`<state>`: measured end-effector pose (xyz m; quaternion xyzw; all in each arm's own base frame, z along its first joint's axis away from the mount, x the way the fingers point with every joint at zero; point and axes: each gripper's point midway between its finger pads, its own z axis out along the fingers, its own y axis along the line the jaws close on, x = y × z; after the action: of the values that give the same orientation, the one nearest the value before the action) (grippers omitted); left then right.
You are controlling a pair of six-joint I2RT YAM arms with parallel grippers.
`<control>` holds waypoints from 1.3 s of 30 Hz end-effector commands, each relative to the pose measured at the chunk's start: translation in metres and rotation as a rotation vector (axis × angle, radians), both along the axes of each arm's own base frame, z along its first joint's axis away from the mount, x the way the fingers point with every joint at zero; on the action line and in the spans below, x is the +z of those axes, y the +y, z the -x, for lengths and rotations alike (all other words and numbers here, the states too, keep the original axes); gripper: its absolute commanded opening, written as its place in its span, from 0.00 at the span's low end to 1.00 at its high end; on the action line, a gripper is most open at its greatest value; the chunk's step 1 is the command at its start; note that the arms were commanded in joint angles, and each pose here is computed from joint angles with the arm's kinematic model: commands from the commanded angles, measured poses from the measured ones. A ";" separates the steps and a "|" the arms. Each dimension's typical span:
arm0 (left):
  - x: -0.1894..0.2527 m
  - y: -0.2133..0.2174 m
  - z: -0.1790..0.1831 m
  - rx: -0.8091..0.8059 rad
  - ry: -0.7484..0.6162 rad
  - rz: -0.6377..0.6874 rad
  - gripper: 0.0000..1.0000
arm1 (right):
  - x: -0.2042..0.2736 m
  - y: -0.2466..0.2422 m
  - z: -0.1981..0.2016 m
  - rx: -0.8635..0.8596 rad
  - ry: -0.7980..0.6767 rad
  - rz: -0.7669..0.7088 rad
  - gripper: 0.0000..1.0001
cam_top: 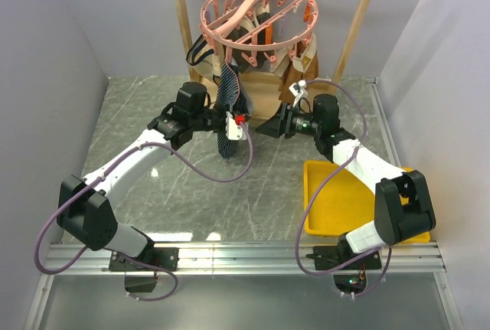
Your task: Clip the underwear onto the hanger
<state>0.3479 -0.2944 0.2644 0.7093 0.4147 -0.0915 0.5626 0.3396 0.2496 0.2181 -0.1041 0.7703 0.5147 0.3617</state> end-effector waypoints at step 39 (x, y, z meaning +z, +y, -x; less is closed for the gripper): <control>0.055 -0.018 0.025 -0.157 0.039 0.196 0.00 | 0.046 0.057 -0.029 0.095 -0.346 0.090 0.20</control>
<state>0.3314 -0.3065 0.2830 0.6874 0.3932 -0.1787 0.5839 0.3602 0.2982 0.2364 -0.2238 0.7438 0.4592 0.4311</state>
